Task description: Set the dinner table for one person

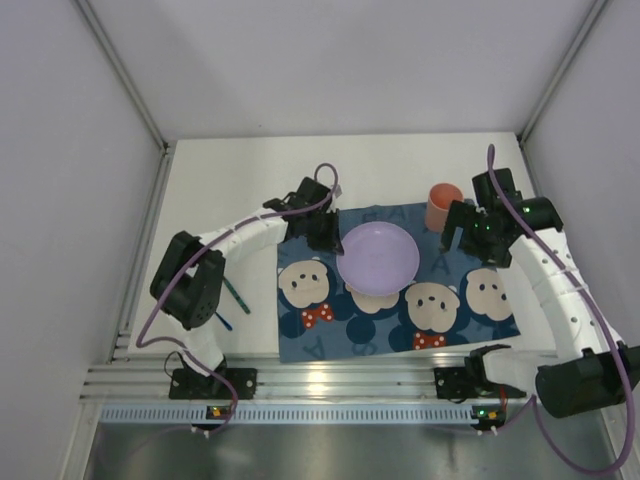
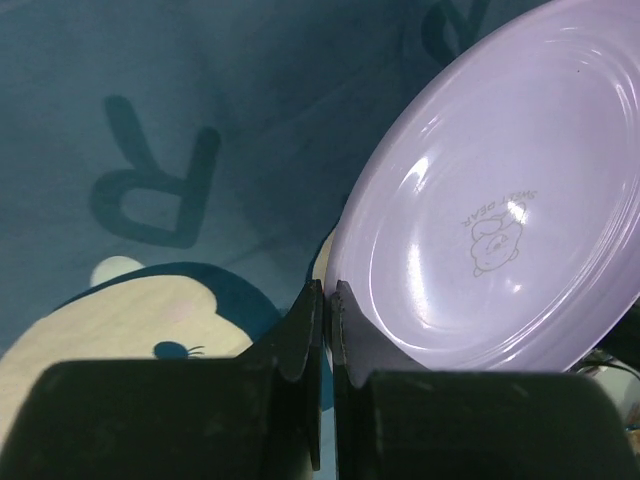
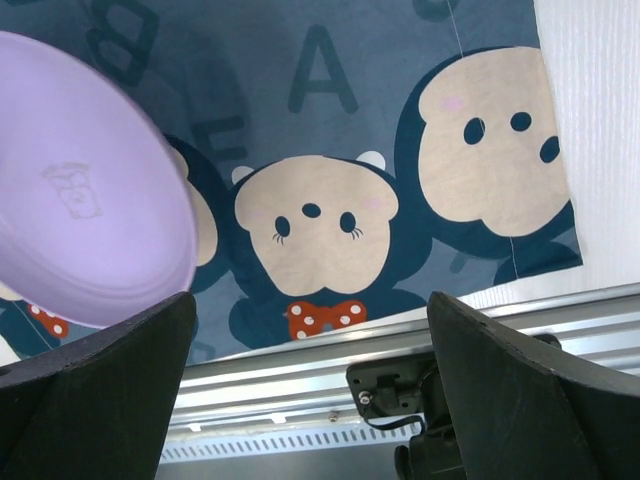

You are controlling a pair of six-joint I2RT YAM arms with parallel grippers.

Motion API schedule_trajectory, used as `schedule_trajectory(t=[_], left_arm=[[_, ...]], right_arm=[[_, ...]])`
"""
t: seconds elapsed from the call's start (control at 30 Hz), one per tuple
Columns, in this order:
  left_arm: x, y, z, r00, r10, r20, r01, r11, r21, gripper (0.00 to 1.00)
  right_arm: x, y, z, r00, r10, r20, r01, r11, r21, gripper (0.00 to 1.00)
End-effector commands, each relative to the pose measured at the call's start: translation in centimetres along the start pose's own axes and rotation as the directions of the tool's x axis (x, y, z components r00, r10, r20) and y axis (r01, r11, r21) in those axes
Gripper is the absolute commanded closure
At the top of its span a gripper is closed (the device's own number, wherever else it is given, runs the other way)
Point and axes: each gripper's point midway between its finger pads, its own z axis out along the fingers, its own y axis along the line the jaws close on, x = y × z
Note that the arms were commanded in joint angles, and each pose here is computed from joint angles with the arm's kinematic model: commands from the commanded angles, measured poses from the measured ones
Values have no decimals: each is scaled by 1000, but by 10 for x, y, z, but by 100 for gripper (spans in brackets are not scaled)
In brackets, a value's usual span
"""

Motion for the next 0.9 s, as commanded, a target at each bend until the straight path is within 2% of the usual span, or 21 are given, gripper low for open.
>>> schedule_trajectory(t=[0.0,0.17,0.23,0.3,0.37,0.43,0.5,0.67,0.87], left_arm=[[-12,-28,6,999,39,36,-41,998,57,100],[0,-16,23,999,38,-12,-38,999,-13,100],[8,-10,27,999,29,-43,-31,999,-31,80],[6,-2,25,999,39,-34,-41,997,-72,52],[-4,1,11,998,57,2,-56,992,-110,41],[-22,5,-7,996,61,61,-54,991,-120,33],[-38,13,-21,994,43,101,-30,991,-127,32],[-73,81,-47,981,-96,170,125,978,-167,34],[-84,138,-36,975,-161,153,193,956,-221,37]], right_arm=[[-3,1,-8,998,22,60,-20,999,-37,0],[8,-6,-10,998,31,58,-29,999,-32,0],[12,-8,-11,998,31,57,-29,999,-30,0],[15,-9,-12,998,32,53,-30,999,-28,0],[17,-12,-14,998,33,56,-32,999,-23,0],[19,-13,-15,998,35,60,-34,999,-24,0],[22,-14,-15,998,36,56,-35,999,-23,0],[25,-14,-18,998,41,51,-39,999,-31,0],[28,-17,-19,998,33,44,-32,999,-23,0]])
